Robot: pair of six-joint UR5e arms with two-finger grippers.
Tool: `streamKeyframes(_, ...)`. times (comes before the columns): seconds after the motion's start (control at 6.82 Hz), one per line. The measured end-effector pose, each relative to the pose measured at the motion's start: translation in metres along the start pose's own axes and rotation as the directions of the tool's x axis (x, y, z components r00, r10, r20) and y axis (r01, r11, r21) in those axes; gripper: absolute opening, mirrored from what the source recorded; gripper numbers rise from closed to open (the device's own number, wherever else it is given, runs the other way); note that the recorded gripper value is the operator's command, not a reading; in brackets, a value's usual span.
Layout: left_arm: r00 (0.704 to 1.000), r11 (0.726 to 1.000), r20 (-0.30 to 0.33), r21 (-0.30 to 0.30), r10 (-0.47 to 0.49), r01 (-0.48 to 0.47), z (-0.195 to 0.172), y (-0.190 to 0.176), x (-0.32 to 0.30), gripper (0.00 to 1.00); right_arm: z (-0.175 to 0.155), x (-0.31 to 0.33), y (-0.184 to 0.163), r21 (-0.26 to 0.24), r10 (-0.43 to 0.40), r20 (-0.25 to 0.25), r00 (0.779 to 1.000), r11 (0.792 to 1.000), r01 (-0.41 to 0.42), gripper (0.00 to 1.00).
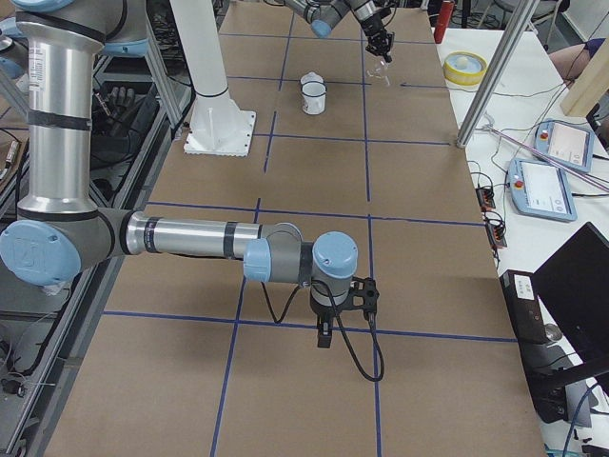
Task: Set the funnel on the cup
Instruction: 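Lift the glass funnel and carry it over the open mug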
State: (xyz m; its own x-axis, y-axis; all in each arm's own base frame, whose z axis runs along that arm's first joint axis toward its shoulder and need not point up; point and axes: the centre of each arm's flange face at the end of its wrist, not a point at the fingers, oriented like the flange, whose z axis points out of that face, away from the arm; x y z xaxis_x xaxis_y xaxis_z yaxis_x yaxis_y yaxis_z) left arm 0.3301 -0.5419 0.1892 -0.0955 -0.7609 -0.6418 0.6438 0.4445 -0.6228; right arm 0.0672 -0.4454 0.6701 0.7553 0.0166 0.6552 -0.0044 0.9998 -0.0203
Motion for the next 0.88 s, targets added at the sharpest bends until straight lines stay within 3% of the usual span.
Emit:
streamKeyframes(0.15,0.991,0.999,0.134,0.039,-0.003,-0.003,-0.010,0.028,-0.005,0.00,0.000,0.000,0.000,0.000,0.000,0.000,1.000,1.000,0.000,1.00)
streamKeyframes(0.44,0.922,0.998,0.388,0.059,-0.003,-0.022,0.001,0.071,-0.040,0.00,0.000,0.000,0.000,0.000,0.000,0.000,1.000,1.000,0.000,1.00)
streamKeyframes(0.73,0.847,0.999,0.531,0.048,-0.028,0.003,0.007,0.096,-0.066,0.00,0.000,0.000,0.000,0.000,0.000,0.000,1.000,1.000,0.000,1.00)
streamKeyframes(0.88,0.827,0.999,0.561,0.050,-0.031,0.003,0.009,0.105,-0.073,0.00,0.000,0.000,0.000,0.000,0.000,0.000,1.000,1.000,0.000,1.00)
